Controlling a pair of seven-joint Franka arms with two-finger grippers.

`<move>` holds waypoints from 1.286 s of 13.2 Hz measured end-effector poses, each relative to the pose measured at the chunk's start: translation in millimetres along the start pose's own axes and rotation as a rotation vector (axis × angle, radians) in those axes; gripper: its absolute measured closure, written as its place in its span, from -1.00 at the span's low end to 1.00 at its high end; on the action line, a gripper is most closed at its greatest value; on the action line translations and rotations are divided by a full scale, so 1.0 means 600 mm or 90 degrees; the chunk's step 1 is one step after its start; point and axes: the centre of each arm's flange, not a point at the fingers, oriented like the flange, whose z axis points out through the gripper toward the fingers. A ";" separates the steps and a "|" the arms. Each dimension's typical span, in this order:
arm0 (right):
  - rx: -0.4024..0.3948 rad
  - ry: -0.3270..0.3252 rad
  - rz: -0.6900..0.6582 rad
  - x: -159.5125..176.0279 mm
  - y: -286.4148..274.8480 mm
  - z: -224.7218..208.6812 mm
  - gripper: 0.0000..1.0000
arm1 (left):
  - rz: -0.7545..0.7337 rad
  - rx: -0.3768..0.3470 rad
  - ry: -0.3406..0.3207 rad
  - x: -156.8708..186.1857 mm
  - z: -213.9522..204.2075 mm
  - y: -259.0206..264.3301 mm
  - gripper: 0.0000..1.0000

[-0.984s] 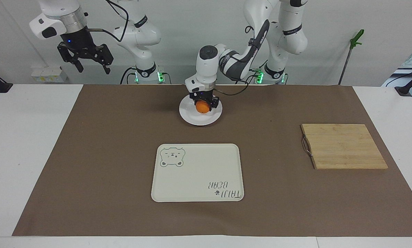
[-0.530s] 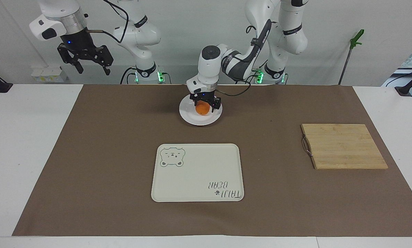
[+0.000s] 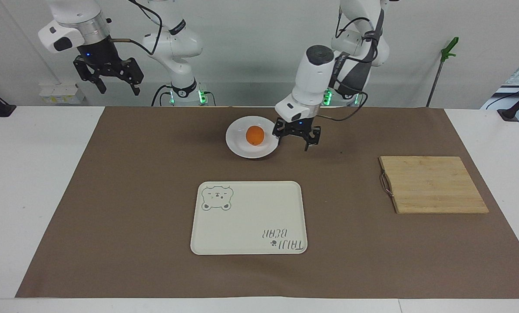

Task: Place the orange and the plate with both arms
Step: 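Open the left gripper and withdraw it back to the board edge, then reach the right gripper to the rim of the white plate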

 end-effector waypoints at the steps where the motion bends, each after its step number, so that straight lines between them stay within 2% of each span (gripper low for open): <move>1: 0.021 -0.006 0.006 0.001 0.004 0.006 -1.00 | -0.004 0.003 0.008 0.023 -0.025 -0.055 -1.00; 4: 0.065 -0.026 0.025 0.007 0.015 0.036 -1.00 | 0.004 0.018 0.016 0.069 -0.113 -0.212 -1.00; 8: 0.145 -0.038 0.064 0.016 0.044 0.078 -1.00 | 0.019 0.031 -0.007 0.073 -0.219 -0.338 -1.00; 11: 0.232 -0.058 0.089 0.019 0.054 0.117 -1.00 | 0.013 0.055 -0.028 0.055 -0.301 -0.404 -1.00; 14: 0.313 -0.086 0.091 0.010 0.073 0.167 -1.00 | 0.004 0.055 -0.039 0.016 -0.371 -0.439 -1.00; 17: 0.367 -0.071 0.077 -0.020 0.066 0.228 -1.00 | 0.002 0.047 -0.067 -0.037 -0.422 -0.421 -1.00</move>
